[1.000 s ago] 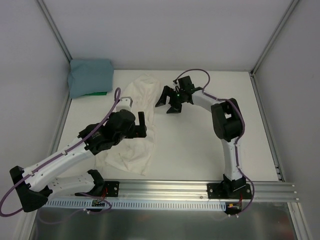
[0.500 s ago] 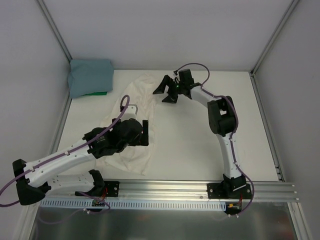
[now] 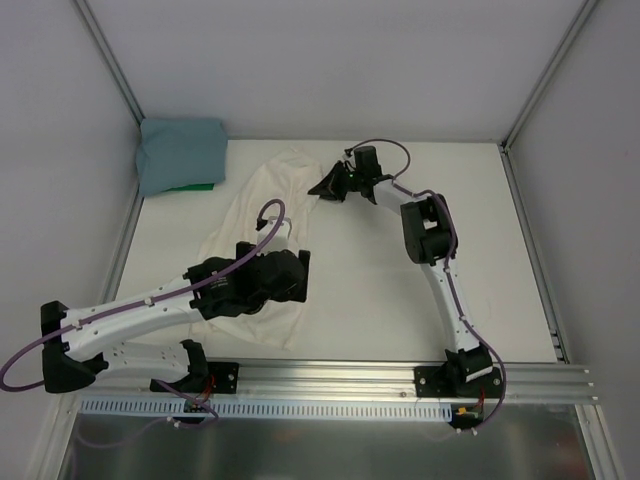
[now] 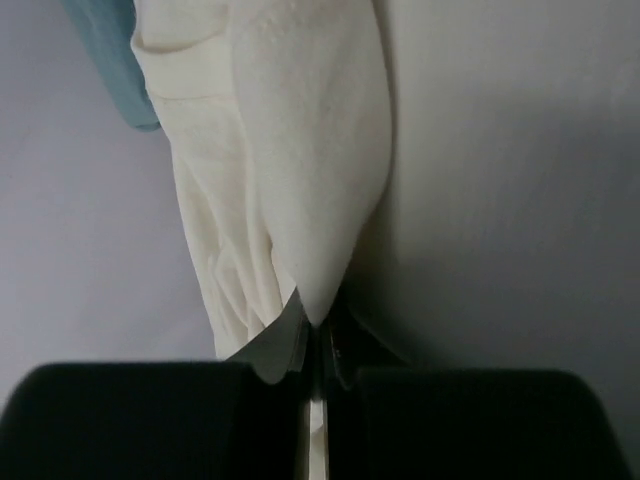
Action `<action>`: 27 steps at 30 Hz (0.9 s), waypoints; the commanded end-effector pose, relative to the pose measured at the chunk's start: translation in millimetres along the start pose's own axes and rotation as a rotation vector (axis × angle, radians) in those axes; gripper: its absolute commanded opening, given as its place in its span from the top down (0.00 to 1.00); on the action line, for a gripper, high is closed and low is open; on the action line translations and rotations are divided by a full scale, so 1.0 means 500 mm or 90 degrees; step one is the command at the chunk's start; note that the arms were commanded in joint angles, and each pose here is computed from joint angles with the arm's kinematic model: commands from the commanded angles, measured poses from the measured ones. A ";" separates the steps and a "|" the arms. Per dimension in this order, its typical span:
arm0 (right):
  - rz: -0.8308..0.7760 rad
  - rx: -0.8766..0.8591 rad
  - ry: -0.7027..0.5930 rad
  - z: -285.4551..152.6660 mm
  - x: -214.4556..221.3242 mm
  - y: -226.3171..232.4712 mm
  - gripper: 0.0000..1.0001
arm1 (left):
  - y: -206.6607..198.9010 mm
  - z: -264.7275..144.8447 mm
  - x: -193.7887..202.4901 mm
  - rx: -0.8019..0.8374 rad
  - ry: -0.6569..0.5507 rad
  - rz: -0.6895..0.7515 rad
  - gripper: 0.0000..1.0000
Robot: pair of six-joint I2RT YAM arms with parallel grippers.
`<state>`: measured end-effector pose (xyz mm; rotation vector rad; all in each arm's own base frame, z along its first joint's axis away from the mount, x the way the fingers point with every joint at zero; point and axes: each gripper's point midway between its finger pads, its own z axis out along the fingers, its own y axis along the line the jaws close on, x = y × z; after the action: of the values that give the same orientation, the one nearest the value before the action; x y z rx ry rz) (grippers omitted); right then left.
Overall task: Fold and stack the t-shirts
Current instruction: Flatten out the tshirt
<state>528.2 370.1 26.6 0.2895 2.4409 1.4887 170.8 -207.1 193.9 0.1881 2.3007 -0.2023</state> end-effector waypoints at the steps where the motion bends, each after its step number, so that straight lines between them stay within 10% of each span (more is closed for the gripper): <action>1: 0.000 -0.006 -0.024 -0.021 -0.023 0.000 1.00 | 0.005 -0.013 -0.017 -0.014 -0.019 -0.012 0.01; 16: -0.189 0.332 -0.327 -0.629 0.001 0.015 1.00 | -0.015 -0.003 0.009 0.015 -0.018 0.002 0.01; 27: -0.179 0.432 -0.342 -0.826 0.175 -0.016 1.00 | -0.054 0.005 -0.004 0.059 -0.031 0.013 0.02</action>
<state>338.8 58.2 213.0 0.3927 2.1947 0.4462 169.0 -225.1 194.7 0.2171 2.2603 -0.2694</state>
